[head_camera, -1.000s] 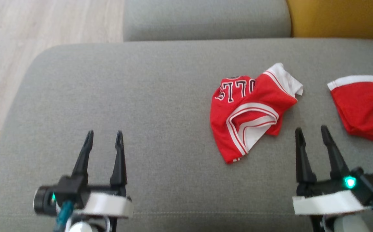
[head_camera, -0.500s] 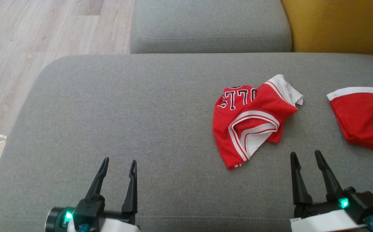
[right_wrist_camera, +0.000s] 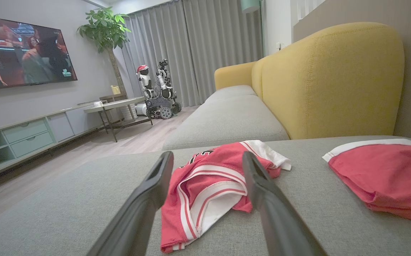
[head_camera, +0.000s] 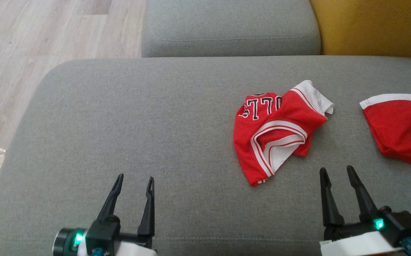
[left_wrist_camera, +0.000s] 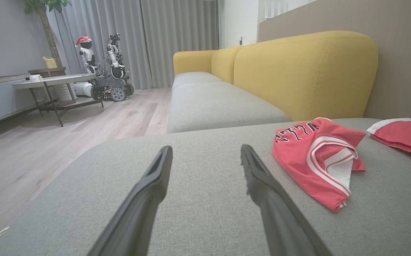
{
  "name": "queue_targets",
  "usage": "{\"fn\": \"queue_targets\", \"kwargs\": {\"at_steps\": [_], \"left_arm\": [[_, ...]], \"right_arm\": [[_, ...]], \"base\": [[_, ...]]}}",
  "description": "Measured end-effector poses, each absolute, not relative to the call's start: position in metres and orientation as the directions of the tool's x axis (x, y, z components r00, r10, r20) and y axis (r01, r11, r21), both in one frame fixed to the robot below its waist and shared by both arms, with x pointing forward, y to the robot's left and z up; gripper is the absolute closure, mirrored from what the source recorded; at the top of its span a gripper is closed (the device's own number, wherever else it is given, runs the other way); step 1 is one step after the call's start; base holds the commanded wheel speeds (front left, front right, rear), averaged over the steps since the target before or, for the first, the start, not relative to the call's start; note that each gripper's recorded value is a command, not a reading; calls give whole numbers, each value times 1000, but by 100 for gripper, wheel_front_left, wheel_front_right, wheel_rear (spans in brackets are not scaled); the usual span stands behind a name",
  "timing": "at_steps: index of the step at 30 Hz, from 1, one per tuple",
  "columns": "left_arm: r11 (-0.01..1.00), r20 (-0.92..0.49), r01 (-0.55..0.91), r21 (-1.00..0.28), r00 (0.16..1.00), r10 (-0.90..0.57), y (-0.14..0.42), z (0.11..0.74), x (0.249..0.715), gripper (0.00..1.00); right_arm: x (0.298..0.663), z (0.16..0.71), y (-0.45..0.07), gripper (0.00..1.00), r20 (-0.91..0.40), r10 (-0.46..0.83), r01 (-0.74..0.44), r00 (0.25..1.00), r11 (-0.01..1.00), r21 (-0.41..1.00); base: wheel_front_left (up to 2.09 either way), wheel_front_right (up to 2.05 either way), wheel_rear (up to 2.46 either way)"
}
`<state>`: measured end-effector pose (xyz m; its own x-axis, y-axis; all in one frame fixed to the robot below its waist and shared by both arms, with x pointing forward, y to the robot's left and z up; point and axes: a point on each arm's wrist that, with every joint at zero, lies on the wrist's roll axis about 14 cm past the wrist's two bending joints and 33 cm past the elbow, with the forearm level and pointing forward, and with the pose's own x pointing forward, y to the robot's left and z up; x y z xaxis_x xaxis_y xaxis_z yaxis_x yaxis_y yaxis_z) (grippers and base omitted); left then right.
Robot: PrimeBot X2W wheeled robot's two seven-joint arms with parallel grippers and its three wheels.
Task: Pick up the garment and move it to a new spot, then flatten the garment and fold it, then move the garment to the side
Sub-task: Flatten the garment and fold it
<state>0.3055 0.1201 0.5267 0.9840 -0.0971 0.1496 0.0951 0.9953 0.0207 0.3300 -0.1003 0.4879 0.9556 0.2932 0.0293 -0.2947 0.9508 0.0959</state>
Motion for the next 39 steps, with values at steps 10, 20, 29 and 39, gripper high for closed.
{"fn": "queue_targets", "kwargs": {"at_steps": [10,20,29,39], "left_arm": [[995,153,97,22,983,-99,118,527,305,0],[986,110,163,16,980,-164,102,516,314,0],[826,81,560,61,822,-563,-1,507,336,0],[539,-70,836,100,546,-835,-86,453,352,0]], "right_arm": [[330,489,-100,0,32,294,-295,955,951,95],[337,490,-119,0,35,234,-237,972,967,95],[363,503,-136,0,75,184,-189,980,979,75],[398,496,-150,0,64,144,-148,988,987,65]], "base": [[0,0,0],[0,0,0],[0,0,0],[0,0,0]]}}
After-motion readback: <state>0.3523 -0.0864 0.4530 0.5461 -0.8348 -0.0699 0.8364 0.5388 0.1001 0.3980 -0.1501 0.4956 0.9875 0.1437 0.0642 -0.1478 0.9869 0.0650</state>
